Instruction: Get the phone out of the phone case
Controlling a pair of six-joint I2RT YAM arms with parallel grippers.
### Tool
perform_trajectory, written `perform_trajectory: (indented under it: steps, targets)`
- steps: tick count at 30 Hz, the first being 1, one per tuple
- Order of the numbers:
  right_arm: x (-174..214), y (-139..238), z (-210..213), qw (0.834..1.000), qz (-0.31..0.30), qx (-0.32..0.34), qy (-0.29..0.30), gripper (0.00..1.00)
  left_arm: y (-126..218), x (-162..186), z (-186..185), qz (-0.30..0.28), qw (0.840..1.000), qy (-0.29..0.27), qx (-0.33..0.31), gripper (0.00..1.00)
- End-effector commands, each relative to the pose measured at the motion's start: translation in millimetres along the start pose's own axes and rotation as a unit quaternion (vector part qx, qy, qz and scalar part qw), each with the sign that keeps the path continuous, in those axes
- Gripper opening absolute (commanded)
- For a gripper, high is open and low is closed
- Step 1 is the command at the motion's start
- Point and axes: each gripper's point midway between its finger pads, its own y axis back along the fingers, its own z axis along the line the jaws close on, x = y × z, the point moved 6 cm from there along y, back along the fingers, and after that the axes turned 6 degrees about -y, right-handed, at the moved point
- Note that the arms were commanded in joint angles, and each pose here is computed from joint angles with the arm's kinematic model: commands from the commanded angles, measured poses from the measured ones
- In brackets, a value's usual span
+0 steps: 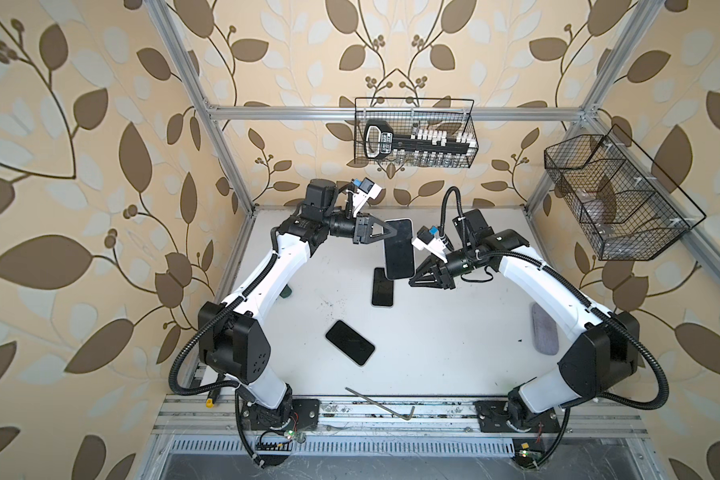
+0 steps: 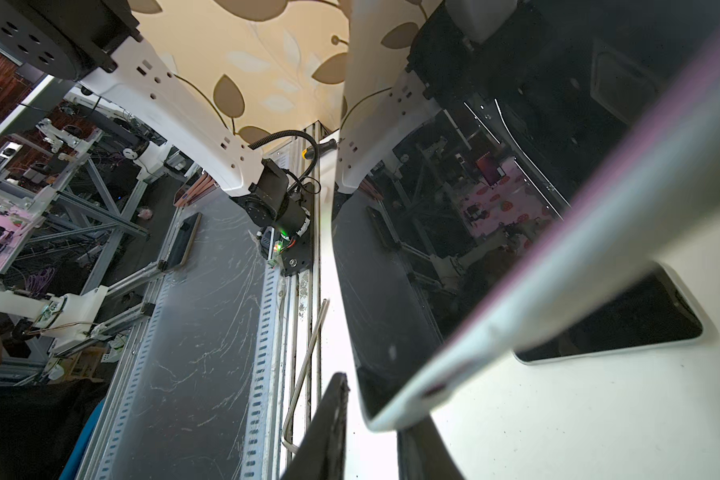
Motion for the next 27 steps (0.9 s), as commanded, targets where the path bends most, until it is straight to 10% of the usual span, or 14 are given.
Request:
perform_trajectory:
  steps: [1, 27]
  targets:
    - [-10, 3, 6, 1.000, -0.008, -0.021, 0.020, 0.21, 6, -13, -38, -0.011, 0.997, -0.059, 0.040, 0.00]
    - [-4, 5, 9, 1.000, 0.004, -0.023, 0.011, 0.37, 6, -14, -41, -0.015, 0.997, -0.064, 0.040, 0.00]
